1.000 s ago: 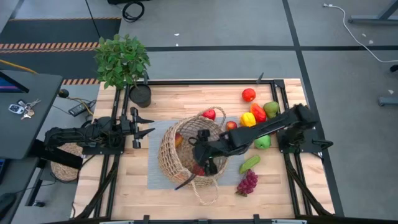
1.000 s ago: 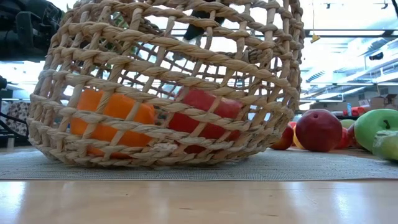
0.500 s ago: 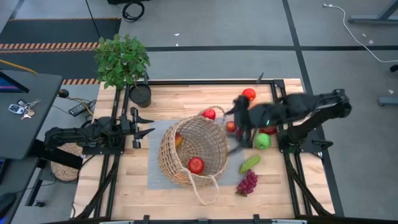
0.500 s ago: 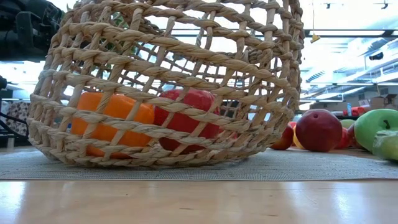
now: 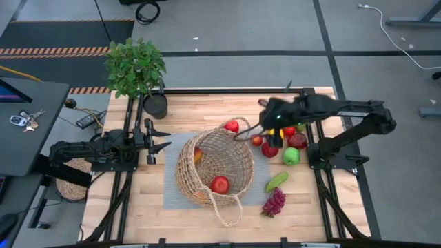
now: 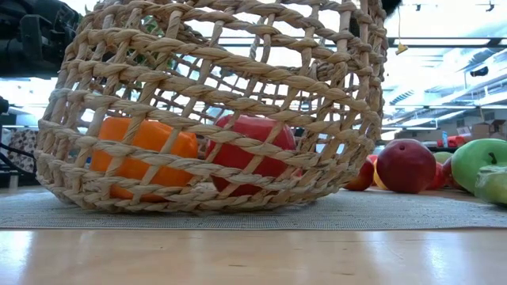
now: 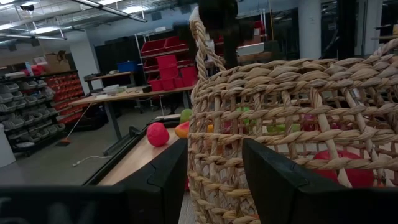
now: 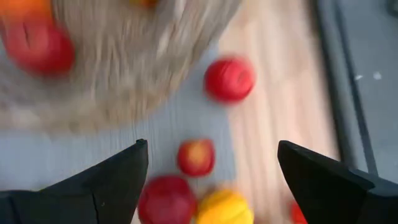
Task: Build produce basket
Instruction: Put the pomegranate into the brown basket
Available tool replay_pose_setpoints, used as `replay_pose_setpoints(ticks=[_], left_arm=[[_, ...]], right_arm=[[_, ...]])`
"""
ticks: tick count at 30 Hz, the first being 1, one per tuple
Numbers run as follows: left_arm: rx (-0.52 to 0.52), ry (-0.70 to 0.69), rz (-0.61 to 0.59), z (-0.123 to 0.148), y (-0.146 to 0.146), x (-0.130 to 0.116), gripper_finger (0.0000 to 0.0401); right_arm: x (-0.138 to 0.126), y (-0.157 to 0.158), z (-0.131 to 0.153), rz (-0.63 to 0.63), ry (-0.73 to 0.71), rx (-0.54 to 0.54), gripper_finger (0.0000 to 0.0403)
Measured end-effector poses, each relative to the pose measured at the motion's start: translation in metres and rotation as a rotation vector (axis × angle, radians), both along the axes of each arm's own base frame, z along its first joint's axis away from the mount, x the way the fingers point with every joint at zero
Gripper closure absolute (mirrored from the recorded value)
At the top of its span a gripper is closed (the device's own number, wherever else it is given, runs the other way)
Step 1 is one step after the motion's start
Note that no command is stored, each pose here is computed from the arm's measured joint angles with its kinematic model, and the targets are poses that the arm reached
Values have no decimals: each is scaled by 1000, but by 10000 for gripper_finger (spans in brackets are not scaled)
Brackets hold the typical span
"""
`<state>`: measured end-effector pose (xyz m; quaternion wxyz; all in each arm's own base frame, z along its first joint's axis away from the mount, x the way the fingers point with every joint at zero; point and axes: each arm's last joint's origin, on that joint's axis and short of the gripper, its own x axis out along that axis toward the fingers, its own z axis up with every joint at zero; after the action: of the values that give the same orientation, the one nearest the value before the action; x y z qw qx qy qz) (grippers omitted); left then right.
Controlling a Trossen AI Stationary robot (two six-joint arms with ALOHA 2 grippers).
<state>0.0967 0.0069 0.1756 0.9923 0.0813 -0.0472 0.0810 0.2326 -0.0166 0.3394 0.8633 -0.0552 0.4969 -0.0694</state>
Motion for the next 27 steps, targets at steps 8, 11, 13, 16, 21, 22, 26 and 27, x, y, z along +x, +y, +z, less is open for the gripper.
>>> replay_pose_setpoints(ticks=[8, 11, 13, 16, 21, 22, 26, 27], left_arm=[[0, 0, 0, 0, 0, 0, 241], [0, 0, 0, 0, 0, 0, 241], [0, 0, 0, 0, 0, 0, 241], [0, 0, 0, 0, 0, 0, 241], [0, 1, 0, 0, 0, 0, 241], [0, 0, 0, 0, 0, 0, 241], [0, 0, 0, 0, 0, 0, 241], [0, 0, 0, 0, 0, 0, 241]], right_arm=[[-20, 4, -84, 61, 235, 27, 42], [-27, 10, -99, 117, 235, 55, 42], [-29, 14, -108, 153, 214, 43, 42], [-32, 18, -123, 208, 216, -33, 42], [-38, 19, -147, 244, 271, -83, 40], [-38, 19, -148, 244, 274, -82, 37], [-36, 19, -150, 240, 279, -89, 16], [-35, 19, -150, 239, 274, -94, 10]])
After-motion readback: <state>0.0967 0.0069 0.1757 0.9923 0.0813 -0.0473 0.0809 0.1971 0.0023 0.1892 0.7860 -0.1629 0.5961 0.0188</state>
